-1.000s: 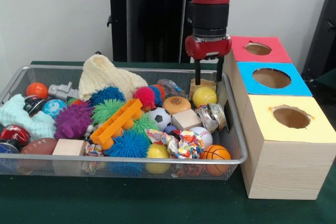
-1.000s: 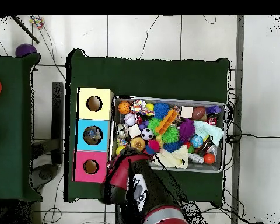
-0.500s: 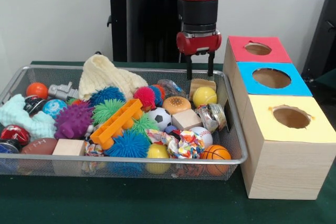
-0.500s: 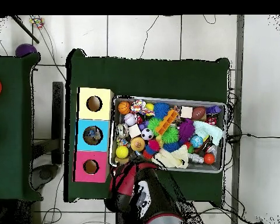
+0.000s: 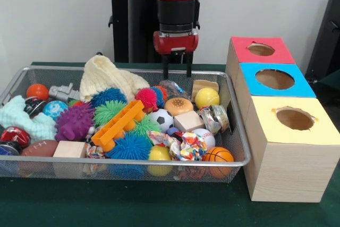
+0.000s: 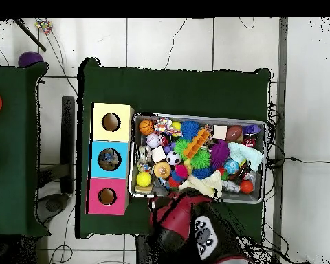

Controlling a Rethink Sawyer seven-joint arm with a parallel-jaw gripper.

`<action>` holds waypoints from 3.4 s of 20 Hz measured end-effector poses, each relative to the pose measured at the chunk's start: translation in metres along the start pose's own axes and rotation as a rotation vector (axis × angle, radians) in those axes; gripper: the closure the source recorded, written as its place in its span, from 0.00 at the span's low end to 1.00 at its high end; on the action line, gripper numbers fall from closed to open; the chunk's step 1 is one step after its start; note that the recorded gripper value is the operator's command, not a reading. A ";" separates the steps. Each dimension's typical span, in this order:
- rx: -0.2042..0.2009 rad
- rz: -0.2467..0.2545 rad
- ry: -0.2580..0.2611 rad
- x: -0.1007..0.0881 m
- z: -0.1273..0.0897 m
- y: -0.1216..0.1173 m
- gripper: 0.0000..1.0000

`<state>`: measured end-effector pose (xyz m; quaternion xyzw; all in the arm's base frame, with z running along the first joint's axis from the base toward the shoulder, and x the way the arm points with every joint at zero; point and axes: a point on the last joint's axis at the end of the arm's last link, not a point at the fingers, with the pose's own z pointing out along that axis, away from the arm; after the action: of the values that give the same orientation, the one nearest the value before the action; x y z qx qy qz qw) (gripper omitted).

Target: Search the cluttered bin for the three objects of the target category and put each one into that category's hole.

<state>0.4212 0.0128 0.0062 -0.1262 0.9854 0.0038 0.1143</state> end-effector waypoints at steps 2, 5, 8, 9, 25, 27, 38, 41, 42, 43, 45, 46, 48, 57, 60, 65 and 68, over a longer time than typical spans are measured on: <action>0.003 0.035 0.003 0.005 -0.002 -0.013 0.00; 0.003 0.078 0.005 0.010 -0.004 -0.027 0.00; -0.001 0.104 0.009 0.014 -0.006 -0.034 0.00; -0.003 0.111 0.010 0.015 -0.007 -0.035 0.00; -0.017 -0.042 0.012 -0.007 -0.010 0.031 0.00; -0.019 -0.048 0.017 -0.008 -0.009 0.036 0.00; -0.054 0.014 0.009 -0.011 0.000 0.023 0.00; -0.063 0.043 0.017 -0.008 0.006 0.015 0.00; -0.065 0.052 0.020 -0.007 0.008 0.013 0.00; -0.067 0.061 0.024 -0.007 0.010 0.010 0.00; -0.071 0.080 0.034 -0.005 0.014 0.006 0.00; -0.071 0.085 0.037 -0.005 0.016 0.004 0.00; -0.072 0.094 0.046 -0.005 0.019 0.002 0.00; -0.061 0.082 0.064 -0.008 0.026 0.006 0.00; -0.052 0.072 0.069 -0.009 0.026 0.007 0.00; -0.043 0.062 0.072 -0.011 0.024 0.009 0.00; -0.048 0.074 0.073 -0.014 0.019 0.009 0.00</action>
<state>0.4360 0.0254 -0.0091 -0.0922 0.9926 0.0270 0.0748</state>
